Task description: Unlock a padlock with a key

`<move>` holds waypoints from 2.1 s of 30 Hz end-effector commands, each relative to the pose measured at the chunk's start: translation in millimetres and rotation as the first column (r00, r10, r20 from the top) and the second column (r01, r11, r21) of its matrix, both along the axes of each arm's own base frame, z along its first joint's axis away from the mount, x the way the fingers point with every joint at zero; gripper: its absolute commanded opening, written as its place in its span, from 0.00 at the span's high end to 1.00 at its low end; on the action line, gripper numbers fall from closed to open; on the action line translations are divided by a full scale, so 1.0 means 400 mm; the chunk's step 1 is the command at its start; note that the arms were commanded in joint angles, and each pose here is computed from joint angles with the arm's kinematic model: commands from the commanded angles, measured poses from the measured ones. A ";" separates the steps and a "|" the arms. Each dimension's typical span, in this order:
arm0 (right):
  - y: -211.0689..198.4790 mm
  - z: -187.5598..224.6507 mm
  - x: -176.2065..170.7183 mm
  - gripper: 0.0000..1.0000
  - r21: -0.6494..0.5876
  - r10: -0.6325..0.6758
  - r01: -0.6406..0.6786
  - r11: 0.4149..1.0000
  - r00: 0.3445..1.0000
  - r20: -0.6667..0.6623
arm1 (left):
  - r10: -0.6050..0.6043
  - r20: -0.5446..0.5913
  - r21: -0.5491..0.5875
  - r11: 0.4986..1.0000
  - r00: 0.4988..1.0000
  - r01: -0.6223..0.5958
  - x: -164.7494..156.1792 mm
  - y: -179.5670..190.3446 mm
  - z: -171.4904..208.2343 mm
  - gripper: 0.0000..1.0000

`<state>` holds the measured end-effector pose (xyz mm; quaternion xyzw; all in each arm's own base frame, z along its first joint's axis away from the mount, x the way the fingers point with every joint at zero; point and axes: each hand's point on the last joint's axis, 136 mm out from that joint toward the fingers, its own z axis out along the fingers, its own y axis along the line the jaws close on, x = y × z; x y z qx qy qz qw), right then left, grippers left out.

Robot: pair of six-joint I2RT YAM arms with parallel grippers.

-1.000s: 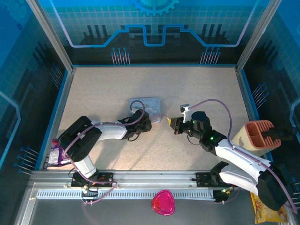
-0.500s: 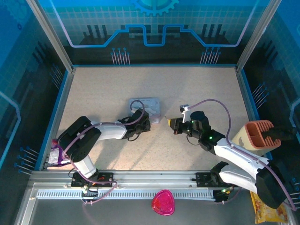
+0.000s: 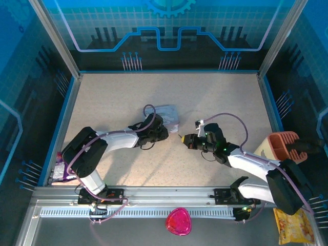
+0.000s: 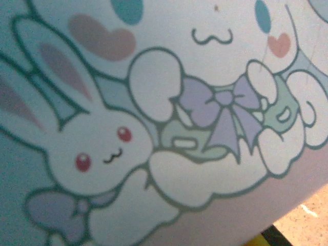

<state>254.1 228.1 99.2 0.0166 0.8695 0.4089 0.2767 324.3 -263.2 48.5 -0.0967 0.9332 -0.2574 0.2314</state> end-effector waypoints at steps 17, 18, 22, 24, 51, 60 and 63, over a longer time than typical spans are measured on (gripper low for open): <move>0.084 -0.010 0.028 1.00 0.250 0.022 0.026 0.968 0.982 -0.187 | 0.067 0.003 -0.379 0.923 0.998 -0.061 0.045 -0.067 0.176 0.84; 0.085 -0.011 0.033 1.00 0.255 0.029 0.021 0.967 0.981 -0.190 | 0.067 0.001 -0.384 0.921 0.998 -0.062 0.045 -0.067 0.179 0.85; 0.084 -0.008 0.048 1.00 0.322 0.043 0.027 0.946 0.977 -0.208 | 0.069 0.004 -0.401 0.914 0.998 -0.062 0.043 -0.065 0.193 0.87; 0.088 -0.003 0.050 1.00 0.319 0.055 0.013 0.948 0.977 -0.204 | 0.078 -0.002 -0.398 0.914 0.997 -0.072 0.044 -0.058 0.186 0.88; 0.078 0.027 0.054 1.00 0.366 0.105 -0.025 0.930 0.974 -0.200 | 0.084 0.000 -0.528 0.846 0.996 -0.072 0.055 -0.052 0.218 0.94; 0.090 0.040 0.059 1.00 0.397 0.119 -0.028 0.917 0.971 -0.208 | 0.080 0.020 -0.546 0.836 0.997 -0.056 0.059 -0.039 0.234 0.94; 0.093 0.037 0.061 1.00 0.409 0.121 -0.023 0.912 0.969 -0.216 | 0.077 0.022 -0.572 0.819 0.997 -0.051 0.057 -0.044 0.237 0.94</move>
